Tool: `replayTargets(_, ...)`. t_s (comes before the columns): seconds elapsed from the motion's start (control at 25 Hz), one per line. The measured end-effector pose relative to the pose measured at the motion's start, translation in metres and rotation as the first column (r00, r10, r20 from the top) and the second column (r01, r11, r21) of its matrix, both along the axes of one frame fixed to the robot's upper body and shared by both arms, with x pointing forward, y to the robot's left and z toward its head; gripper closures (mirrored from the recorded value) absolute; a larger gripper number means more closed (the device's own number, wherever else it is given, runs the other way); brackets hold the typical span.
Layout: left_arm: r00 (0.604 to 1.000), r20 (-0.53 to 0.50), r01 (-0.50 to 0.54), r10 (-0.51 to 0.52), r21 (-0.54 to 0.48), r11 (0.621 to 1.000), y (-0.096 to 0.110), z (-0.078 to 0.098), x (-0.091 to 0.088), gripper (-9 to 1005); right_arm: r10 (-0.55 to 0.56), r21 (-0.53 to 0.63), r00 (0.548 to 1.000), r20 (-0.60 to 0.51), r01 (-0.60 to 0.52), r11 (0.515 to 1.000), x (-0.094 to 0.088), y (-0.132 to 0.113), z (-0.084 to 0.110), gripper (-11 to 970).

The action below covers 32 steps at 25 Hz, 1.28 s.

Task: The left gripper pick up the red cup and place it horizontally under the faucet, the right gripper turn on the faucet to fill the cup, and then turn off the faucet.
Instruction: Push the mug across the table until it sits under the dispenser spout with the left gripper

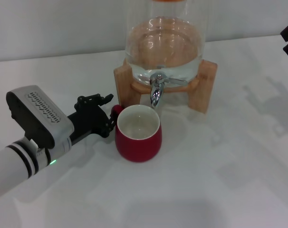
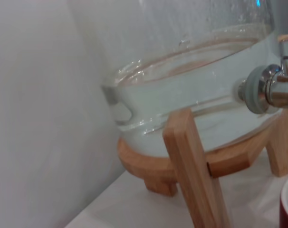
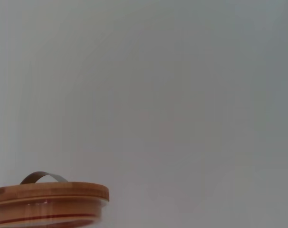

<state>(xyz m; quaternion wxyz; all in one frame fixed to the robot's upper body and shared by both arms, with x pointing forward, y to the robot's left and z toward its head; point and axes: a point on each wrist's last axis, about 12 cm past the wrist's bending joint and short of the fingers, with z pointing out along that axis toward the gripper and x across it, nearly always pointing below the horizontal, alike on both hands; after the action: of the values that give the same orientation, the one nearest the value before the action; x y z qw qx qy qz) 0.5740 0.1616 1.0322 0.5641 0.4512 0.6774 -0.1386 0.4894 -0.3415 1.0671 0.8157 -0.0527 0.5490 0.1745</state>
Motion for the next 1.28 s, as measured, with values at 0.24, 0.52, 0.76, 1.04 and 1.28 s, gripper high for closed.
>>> replayTargets(0.24, 1.0, 0.007, 0.005, -0.005, -0.003, 1.0, -0.0019, 0.0018, 0.0007, 631, 0.003, 0.0, 1.0, 0.002, -0.003, 1.0, 0.0005, 0.0006, 0.0004, 165)
replayTargets(0.52, 1.0, 0.008, 0.007, -0.007, -0.001, 1.0, -0.0022, 0.0018, 0.0006, 631, 0.004, -0.001, 1.0, 0.004, -0.004, 1.0, 0.0009, 0.0008, 0.0008, 166)
replayTargets(0.76, 1.0, 0.007, 0.007, -0.007, 0.005, 1.0, -0.0019, 0.0008, 0.0001, 631, 0.006, -0.002, 1.0, 0.008, -0.006, 1.0, 0.0017, 0.0012, 0.0015, 165)
replayTargets(1.04, 1.0, 0.0, 0.014, -0.014, 0.007, 1.0, -0.0029, -0.0008, -0.0022, 632, 0.006, -0.001, 1.0, 0.008, -0.006, 1.0, 0.0018, 0.0012, 0.0016, 165)
replayTargets(1.28, 1.0, -0.003, 0.011, -0.011, 0.004, 1.0, -0.0025, -0.0013, -0.0027, 632, 0.008, -0.002, 1.0, 0.012, -0.008, 1.0, 0.0024, 0.0013, 0.0023, 165)
